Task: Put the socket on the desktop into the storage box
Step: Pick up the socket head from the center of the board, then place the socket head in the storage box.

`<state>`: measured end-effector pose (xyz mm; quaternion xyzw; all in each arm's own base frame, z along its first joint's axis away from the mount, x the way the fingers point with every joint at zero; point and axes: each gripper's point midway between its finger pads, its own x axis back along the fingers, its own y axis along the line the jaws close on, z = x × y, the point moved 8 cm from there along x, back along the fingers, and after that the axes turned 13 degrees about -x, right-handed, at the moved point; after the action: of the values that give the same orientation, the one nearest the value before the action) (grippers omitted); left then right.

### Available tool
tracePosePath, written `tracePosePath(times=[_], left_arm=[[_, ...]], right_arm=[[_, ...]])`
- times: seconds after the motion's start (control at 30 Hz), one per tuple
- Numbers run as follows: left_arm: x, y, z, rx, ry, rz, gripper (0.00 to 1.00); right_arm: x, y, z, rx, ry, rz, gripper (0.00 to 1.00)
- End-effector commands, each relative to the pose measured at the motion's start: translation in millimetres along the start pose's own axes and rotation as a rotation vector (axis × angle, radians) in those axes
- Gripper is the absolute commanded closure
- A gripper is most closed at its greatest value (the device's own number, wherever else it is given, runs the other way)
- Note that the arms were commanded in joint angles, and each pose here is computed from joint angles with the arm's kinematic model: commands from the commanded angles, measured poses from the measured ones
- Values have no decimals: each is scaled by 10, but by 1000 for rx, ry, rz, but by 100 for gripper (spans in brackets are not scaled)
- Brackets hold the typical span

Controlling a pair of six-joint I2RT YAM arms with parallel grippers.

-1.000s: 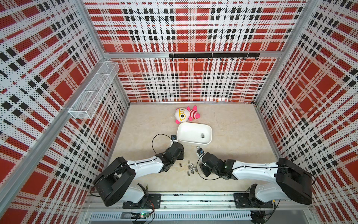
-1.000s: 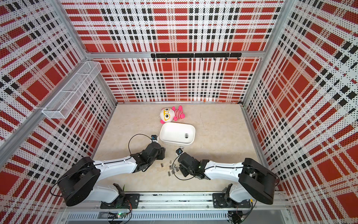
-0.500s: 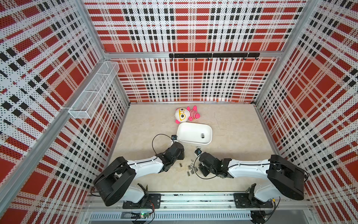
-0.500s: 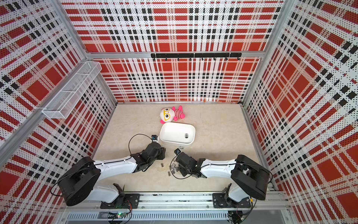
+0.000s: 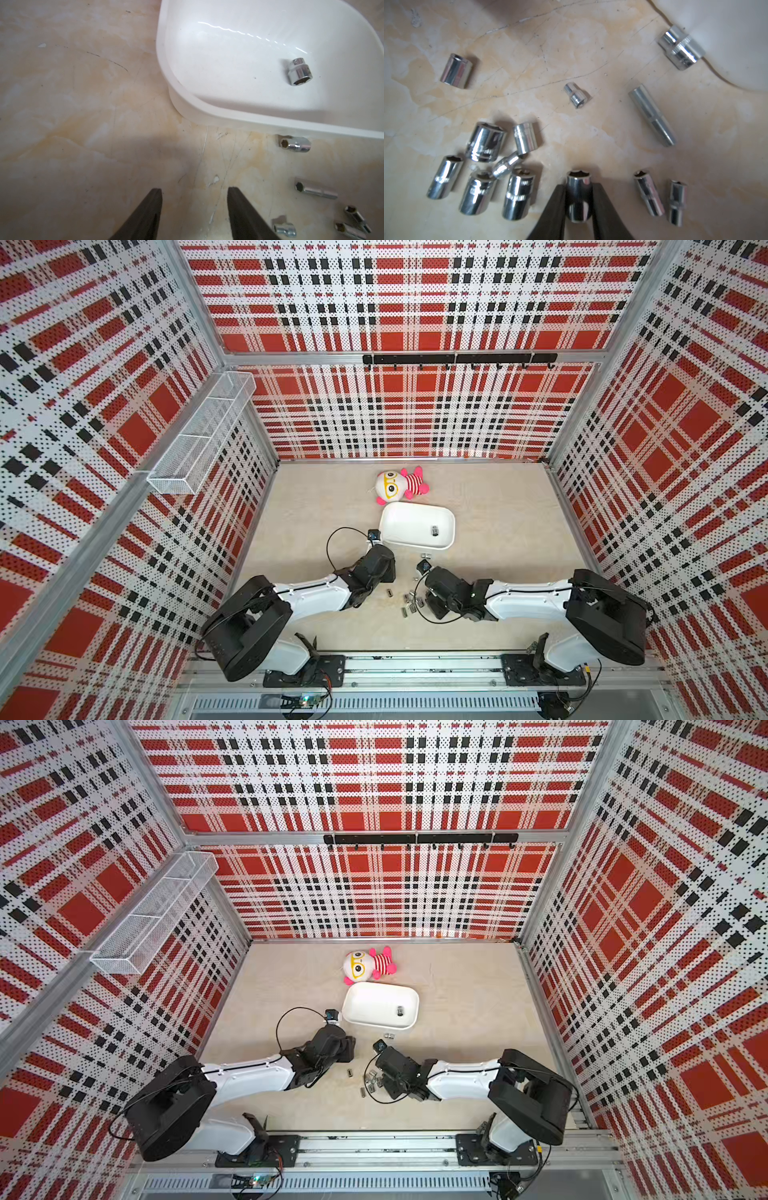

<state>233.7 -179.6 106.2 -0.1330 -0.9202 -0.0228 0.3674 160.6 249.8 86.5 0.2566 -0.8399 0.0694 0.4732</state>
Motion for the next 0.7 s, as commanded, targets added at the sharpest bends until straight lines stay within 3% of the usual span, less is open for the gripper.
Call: tracePosePath(times=[0.0, 0.17, 0.4, 0.5, 0.67], left_arm=[[-9, -12, -70, 14, -21, 7, 44], [15, 4, -91, 16, -32, -6, 44], [125, 40, -155, 31, -81, -15, 44], [160, 47, -168, 38, -96, -9, 44], [188, 46, -178, 44, -104, -3, 44]], right_arm=[[-6, 8, -48, 1, -3, 2, 80], [207, 13, -190, -15, -76, 0, 88], [844, 26, -969, -69, -286, -13, 90], [782, -89, -1292, -112, -298, -1, 89], [383, -339, -1696, -173, -265, 77, 88]])
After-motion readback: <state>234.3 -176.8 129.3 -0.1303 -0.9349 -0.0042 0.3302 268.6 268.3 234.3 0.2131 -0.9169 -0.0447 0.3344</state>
